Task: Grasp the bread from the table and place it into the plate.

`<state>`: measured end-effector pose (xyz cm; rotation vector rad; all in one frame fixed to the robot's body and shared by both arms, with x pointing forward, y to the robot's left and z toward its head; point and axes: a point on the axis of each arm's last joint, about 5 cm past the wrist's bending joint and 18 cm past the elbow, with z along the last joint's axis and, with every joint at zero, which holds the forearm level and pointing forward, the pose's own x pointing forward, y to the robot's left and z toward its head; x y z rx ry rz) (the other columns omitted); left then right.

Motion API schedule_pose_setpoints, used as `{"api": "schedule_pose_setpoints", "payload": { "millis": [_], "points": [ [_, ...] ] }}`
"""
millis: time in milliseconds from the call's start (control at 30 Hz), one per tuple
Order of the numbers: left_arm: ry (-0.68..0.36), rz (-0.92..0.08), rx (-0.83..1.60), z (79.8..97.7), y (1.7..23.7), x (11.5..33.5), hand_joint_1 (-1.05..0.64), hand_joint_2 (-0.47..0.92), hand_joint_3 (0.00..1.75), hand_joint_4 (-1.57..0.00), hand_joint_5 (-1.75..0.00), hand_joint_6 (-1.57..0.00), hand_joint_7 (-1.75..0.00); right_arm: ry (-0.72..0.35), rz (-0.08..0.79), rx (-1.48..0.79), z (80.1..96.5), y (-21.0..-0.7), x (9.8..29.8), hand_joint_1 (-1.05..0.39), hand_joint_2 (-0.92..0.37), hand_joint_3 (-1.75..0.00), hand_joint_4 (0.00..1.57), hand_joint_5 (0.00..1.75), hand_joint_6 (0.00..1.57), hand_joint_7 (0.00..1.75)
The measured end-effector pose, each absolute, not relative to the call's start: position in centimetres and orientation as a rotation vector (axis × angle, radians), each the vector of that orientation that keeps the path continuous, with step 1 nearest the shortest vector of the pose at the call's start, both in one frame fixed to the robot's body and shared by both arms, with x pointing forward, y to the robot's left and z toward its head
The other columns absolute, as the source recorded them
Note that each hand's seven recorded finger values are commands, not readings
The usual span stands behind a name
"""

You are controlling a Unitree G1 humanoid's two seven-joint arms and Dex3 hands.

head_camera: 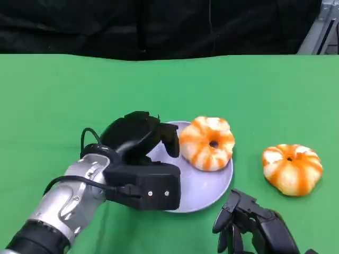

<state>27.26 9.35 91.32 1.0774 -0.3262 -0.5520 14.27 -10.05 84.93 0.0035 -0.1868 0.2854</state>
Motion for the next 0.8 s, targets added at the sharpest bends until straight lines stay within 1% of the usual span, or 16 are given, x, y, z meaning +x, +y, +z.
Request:
{"api": "schedule_pose_setpoints", "payload": {
  "millis": [33,67,100,167,267,333,400,533,567,700,733,800],
  "points": [
    [-0.335,-0.554,1.079,91.4,9.4,27.2,-0.81,0.92,0.44,-0.18,-0.72,-0.37,-1.06,-0.187,0.285,0.003,84.9,-10.1,14.3,-0.48,-0.57,-1.47,0.8,1.75,0.59,1.75],
    [-0.346,-0.554,1.078,91.4,9.5,27.2,-0.79,0.92,0.43,-0.19,-0.78,-0.33,-1.1,-0.187,0.286,0.004,84.9,-10.0,14.3,-0.49,-0.57,-1.47,0.8,1.75,0.59,1.75],
    [-0.364,-0.55,1.07,91.4,9.7,27.0,-0.76,0.92,0.4,-0.23,-0.85,-0.3,-1.11,-0.187,0.286,0.004,84.9,-10.0,14.3,-0.49,-0.57,-1.47,0.8,1.75,0.59,1.75],
    [-0.411,-0.545,1.036,91.2,10.3,26.6,-0.72,0.92,0.36,-0.25,-0.96,-0.28,-1.07,-0.186,0.286,0.007,84.9,-10.0,14.2,-0.49,-0.57,-1.46,0.8,1.75,0.59,1.75],
    [-0.467,-0.518,0.971,91.1,11.5,26.0,-0.67,0.92,0.3,-0.29,-1.05,-0.28,-1.01,-0.186,0.285,0.013,84.9,-10.0,14.2,-0.5,-0.57,-1.46,0.8,1.75,0.6,1.75],
    [-0.478,-0.496,0.938,91.0,12.2,25.5,-0.6,0.92,0.21,-0.4,-1.12,-0.33,-0.92,-0.185,0.285,0.014,84.9,-10.1,14.2,-0.49,-0.57,-1.46,0.8,1.75,0.6,1.75],
    [-0.476,-0.46,0.865,90.9,13.0,24.9,-0.56,0.92,0.19,-0.44,-1.14,-0.36,-0.9,-0.185,0.284,0.015,85.0,-10.1,14.2,-0.49,-0.57,-1.46,0.8,1.75,0.6,1.75],
    [-0.462,-0.383,0.7,91.0,14.6,23.6,-0.38,0.92,0.15,-0.51,-1.19,-0.52,-0.8,-0.186,0.284,0.018,85.0,-10.1,14.3,-0.49,-0.57,-1.46,0.79,1.75,0.6,1.75],
    [-0.463,-0.361,0.646,91.2,15.1,23.2,-0.36,0.92,0.14,-0.52,-1.2,-0.53,-0.79,-0.185,0.284,0.018,84.9,-10.2,14.3,-0.49,-0.57,-1.45,0.79,1.75,0.6,1.75],
    [-0.454,-0.286,0.497,91.3,16.3,21.8,-0.32,0.92,0.14,-0.56,-1.24,-0.59,-0.79,-0.184,0.281,0.016,84.9,-10.4,14.3,-0.49,-0.57,-1.44,0.78,1.75,0.6,1.75],
    [-0.451,-0.271,0.47,91.3,16.5,21.4,-0.29,0.92,0.15,-0.61,-1.28,-0.66,-0.82,-0.184,0.28,0.015,84.9,-10.4,14.3,-0.49,-0.57,-1.45,0.77,1.75,0.59,1.75],
    [-0.442,-0.23,0.398,91.0,16.8,20.5,-0.24,0.91,0.21,-0.66,-1.33,-0.72,-0.9,-0.184,0.282,0.015,84.9,-10.4,14.2,-0.5,-0.56,-1.45,0.76,1.75,0.59,1.75]
  ]
}}
